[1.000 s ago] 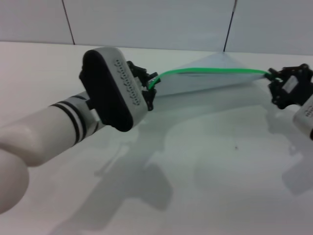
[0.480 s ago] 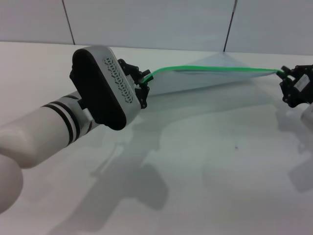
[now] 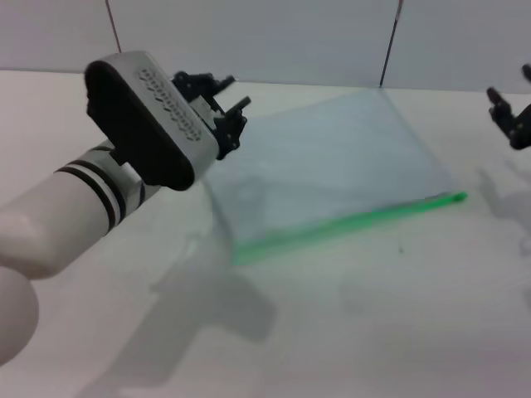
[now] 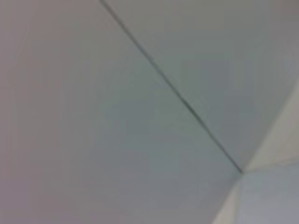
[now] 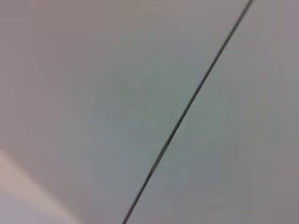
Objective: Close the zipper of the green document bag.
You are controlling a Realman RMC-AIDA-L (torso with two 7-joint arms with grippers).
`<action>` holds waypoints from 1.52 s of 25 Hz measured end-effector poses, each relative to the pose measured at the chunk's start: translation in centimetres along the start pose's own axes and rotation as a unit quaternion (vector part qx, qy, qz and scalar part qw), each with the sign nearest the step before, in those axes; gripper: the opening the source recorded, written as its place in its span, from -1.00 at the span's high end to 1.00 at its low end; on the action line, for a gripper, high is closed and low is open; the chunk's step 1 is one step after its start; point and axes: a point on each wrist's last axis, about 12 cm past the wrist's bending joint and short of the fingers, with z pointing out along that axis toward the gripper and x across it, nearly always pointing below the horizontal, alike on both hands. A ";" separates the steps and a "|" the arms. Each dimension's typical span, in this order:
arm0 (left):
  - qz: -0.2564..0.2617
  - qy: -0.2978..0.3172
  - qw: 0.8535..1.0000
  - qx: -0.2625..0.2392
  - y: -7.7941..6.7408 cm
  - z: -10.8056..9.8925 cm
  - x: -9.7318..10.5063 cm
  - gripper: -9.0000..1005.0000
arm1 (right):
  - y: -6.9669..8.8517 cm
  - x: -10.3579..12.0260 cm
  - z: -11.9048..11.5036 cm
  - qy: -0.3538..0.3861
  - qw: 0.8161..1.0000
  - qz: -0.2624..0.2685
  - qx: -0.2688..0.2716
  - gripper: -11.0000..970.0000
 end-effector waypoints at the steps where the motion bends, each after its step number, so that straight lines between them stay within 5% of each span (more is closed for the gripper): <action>1: -0.008 -0.003 1.000 -0.007 0.1 0.0 0.0 0.72 | -0.1 -0.2 -0.3 -0.013 1.000 0.012 0.007 0.22; 4: -0.038 -0.020 0.998 -0.034 0.6 -0.1 0.0 0.57 | -0.1 -0.8 -0.8 -0.042 0.998 0.049 0.026 -0.03; 9: -0.126 -0.059 0.986 -0.094 1.3 0.0 0.4 0.17 | 1.6 -2.1 -0.3 -0.074 0.991 0.107 0.018 -0.12; 12: -0.164 -0.068 0.978 -0.111 1.5 0.3 1.1 -0.29 | 2.1 -2.5 -0.8 -0.112 0.984 0.134 0.021 -0.11; 17: -0.214 -0.104 0.961 -0.141 1.2 0.3 2.1 -0.50 | 3.2 -2.2 -1.4 -0.140 0.979 0.140 0.056 -0.11; 25: -0.197 -0.135 0.954 -0.179 0.7 0.0 3.8 -0.50 | 5.0 -2.3 -1.1 -0.149 0.973 0.159 0.077 -0.11; 38: -0.195 -0.126 0.957 -0.176 0.7 0.7 4.2 -0.48 | 5.0 -2.3 -0.8 -0.151 0.971 0.168 0.080 -0.11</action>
